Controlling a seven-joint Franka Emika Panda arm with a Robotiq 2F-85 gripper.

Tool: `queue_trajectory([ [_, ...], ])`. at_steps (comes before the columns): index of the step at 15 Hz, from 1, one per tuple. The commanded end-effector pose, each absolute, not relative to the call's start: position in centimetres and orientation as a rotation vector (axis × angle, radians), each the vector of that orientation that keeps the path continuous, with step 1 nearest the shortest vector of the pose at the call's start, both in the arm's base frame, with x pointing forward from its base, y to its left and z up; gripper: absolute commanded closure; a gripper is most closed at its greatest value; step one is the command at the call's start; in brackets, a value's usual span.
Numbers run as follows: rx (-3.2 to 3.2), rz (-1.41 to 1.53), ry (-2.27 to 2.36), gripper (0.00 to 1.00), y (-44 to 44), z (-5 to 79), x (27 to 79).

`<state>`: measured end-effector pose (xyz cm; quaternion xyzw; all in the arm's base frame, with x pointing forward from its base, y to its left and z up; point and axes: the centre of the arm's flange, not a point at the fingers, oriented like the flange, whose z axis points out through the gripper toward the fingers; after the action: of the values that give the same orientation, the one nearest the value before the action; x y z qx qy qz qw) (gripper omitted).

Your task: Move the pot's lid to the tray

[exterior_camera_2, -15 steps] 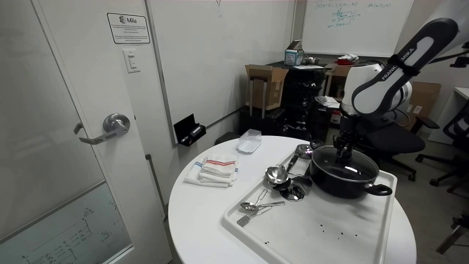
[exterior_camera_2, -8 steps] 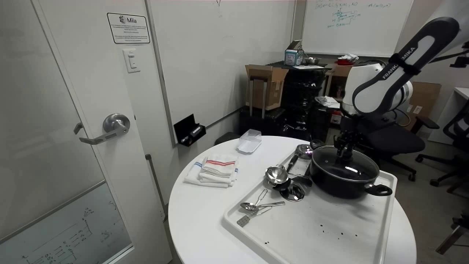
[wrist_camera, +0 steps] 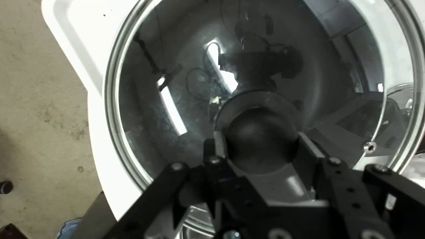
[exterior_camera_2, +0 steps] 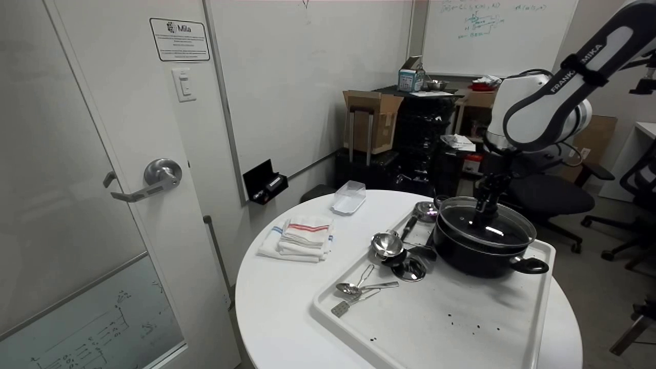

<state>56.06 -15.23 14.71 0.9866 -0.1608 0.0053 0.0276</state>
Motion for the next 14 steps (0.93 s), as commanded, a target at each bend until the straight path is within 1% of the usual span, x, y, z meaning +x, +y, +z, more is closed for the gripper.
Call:
queue_trajectory([
  [1,3.066,0.057,-0.428,0.75,-13.7,17.0,54.8],
  [6,3.054,0.056,-0.312,0.75,-9.4,16.4,54.4],
  [14,3.008,0.103,-0.009,0.75,0.7,14.5,52.9],
])
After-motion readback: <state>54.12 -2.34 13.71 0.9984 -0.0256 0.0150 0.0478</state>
